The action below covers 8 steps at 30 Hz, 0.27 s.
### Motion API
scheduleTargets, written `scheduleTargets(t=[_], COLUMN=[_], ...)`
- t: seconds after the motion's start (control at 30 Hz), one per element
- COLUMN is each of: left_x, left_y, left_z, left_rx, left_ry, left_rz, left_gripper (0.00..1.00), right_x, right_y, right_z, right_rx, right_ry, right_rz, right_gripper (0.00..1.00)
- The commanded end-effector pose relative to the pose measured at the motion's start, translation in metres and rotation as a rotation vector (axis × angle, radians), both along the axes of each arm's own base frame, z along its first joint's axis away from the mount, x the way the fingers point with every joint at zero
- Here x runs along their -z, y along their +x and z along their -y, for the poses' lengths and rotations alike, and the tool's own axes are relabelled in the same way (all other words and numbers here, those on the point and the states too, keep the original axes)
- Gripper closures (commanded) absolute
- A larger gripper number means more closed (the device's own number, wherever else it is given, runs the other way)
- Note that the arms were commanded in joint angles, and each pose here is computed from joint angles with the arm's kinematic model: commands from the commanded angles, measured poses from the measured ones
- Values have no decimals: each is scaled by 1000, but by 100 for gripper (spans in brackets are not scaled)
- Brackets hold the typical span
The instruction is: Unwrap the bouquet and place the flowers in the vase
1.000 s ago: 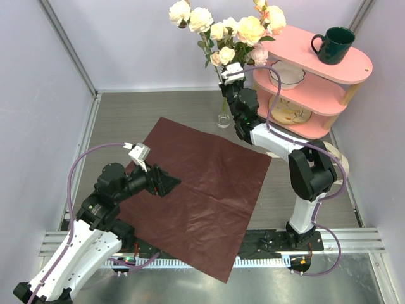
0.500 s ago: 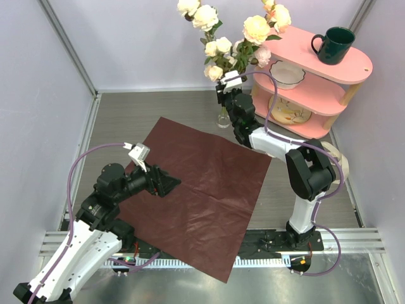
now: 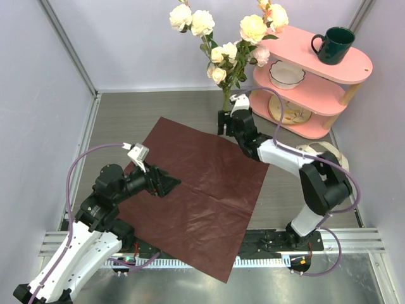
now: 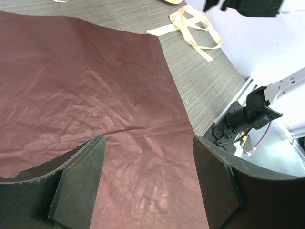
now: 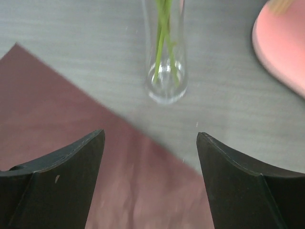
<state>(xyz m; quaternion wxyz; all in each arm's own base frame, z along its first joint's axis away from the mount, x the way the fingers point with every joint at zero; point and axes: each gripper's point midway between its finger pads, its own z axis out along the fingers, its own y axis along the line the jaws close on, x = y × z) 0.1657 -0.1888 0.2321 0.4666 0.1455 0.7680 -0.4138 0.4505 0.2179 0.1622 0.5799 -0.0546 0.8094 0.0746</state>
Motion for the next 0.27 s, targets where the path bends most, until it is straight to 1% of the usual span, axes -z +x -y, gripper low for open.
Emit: scheduleTargets(t=[0.0, 0.03, 0.07, 0.1, 0.13, 0.17, 0.2, 0.23], left_x=[-18, -20, -22, -26, -31, -36, -45, -56], left_y=[-2, -2, -2, -3, -2, -1, -2, 0], left_z=[0, -1, -1, -3, -5, -5, -6, -7], left_rx=[2, -5, -12, -20, -39, -54, -60, -76], left_ry=[-44, -48, -56, -67, -79, -104, -130, -162], left_rz=[55, 57, 56, 64, 71, 67, 83, 109], left_gripper=[22, 22, 22, 22, 22, 22, 22, 21], right_x=[1, 1, -10, -6, -9, -23, -31, -45], right_y=[-69, -81, -97, -114, -126, -150, -162, -174], right_z=[8, 10, 18, 25, 29, 38, 42, 47], right_rx=[21, 21, 9, 4, -12, -56, -75, -94], right_ry=[75, 88, 108, 97, 107, 152, 178, 214], right_rz=[-205, -236, -235, -275, -278, -237, -211, -169], right_gripper=[15, 14, 11, 11, 9, 8, 7, 2])
